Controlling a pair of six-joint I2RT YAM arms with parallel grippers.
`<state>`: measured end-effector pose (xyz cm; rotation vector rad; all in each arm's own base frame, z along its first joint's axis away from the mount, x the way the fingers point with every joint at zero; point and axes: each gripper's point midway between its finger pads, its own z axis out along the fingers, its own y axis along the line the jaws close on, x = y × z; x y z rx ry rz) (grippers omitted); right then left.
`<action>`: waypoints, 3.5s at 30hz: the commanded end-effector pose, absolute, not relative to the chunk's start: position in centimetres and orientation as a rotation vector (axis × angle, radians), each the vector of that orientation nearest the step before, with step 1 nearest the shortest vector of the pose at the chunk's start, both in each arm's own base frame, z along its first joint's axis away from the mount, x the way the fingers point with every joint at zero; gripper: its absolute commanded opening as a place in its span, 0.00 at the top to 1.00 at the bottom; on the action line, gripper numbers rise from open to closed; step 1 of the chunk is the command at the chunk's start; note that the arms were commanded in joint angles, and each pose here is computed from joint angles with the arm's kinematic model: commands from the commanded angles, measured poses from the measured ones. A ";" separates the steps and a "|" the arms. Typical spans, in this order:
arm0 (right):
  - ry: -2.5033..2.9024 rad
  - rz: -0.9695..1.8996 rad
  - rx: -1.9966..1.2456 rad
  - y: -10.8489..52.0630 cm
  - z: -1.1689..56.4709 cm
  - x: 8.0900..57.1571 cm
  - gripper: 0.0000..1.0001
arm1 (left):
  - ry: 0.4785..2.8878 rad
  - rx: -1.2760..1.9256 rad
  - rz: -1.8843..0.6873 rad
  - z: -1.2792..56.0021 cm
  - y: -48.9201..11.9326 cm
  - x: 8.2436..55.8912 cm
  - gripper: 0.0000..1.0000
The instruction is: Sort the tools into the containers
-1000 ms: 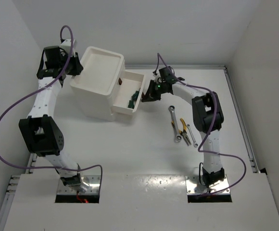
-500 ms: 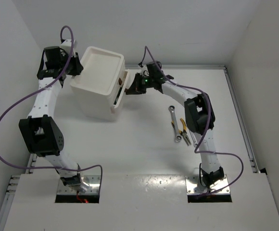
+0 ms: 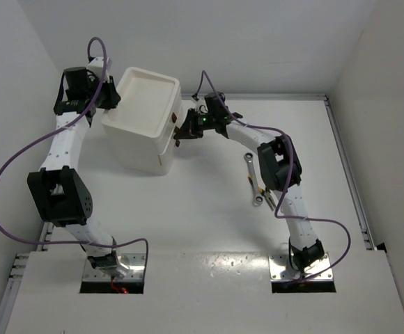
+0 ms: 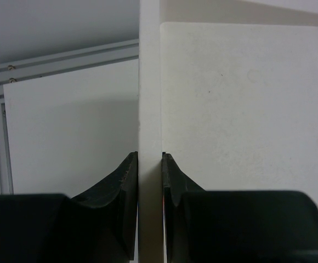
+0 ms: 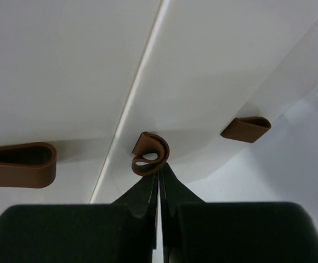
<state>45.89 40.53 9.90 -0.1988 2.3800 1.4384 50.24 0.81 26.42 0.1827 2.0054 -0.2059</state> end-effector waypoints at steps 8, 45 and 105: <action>2.073 1.647 -0.442 42.1 17.4 45.4 0.65 | 2.368 0.183 -0.493 15.5 -5.1 45.9 1.00; 1.370 0.963 -1.192 39.2 20.2 49.6 0.35 | 2.370 0.200 -0.513 15.6 -5.4 46.4 1.00; 1.790 0.814 -0.955 22.3 17.9 45.1 0.42 | 2.363 0.146 -0.451 15.7 -4.5 46.9 1.00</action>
